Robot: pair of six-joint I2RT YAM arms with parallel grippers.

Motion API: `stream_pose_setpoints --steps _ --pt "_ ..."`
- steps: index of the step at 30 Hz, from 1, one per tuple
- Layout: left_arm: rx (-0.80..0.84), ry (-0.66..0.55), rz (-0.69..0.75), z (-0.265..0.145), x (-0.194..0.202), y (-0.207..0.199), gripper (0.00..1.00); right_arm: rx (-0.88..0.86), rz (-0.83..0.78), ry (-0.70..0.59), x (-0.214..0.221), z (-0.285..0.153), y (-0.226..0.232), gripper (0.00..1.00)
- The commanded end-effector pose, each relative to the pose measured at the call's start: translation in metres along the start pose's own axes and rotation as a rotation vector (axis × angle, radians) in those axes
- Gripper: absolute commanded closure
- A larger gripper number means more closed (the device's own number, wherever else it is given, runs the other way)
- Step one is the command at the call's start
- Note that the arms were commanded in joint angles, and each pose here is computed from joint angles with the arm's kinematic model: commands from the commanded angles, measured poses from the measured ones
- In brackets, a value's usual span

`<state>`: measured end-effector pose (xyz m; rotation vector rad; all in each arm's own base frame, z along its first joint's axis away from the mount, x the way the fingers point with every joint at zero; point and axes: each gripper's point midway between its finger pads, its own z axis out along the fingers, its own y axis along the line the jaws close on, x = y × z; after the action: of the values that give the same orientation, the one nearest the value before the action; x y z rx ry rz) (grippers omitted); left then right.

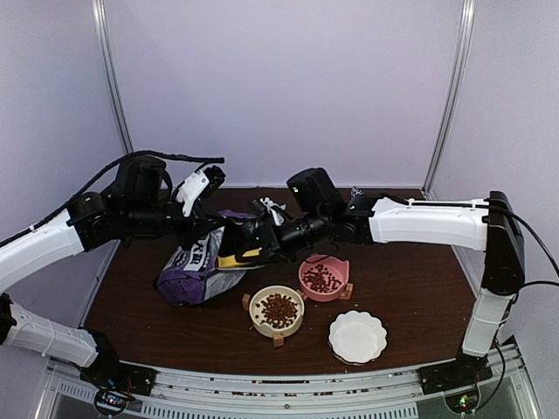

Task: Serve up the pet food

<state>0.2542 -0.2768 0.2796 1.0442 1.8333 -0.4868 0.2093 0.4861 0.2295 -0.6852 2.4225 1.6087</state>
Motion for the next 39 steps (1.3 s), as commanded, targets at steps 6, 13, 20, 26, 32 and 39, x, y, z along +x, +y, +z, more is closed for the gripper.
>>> stream_pose_setpoints --steps 6,13,20,26,32,39 --pt "-0.138 -0.071 -0.007 -0.010 -0.015 0.025 1.00 -0.289 0.034 -0.144 -0.013 -0.078 0.050 0.95" --pt "-0.171 -0.081 -0.008 -0.015 -0.017 0.030 1.00 -0.320 0.125 -0.253 -0.016 -0.112 0.023 0.95" --pt "-0.212 -0.093 -0.009 -0.021 -0.018 0.036 1.00 -0.311 0.150 -0.290 -0.009 -0.132 0.012 0.95" --pt "-0.247 -0.092 -0.014 -0.024 -0.018 0.042 1.00 -0.308 0.148 -0.323 -0.005 -0.149 0.012 0.95" --pt "-0.269 -0.086 -0.020 -0.025 -0.016 0.046 1.00 -0.344 0.125 -0.315 0.001 -0.156 0.023 0.95" --pt "-0.322 -0.073 -0.029 -0.028 -0.014 0.055 1.00 -0.365 0.119 -0.320 0.012 -0.173 0.038 0.95"
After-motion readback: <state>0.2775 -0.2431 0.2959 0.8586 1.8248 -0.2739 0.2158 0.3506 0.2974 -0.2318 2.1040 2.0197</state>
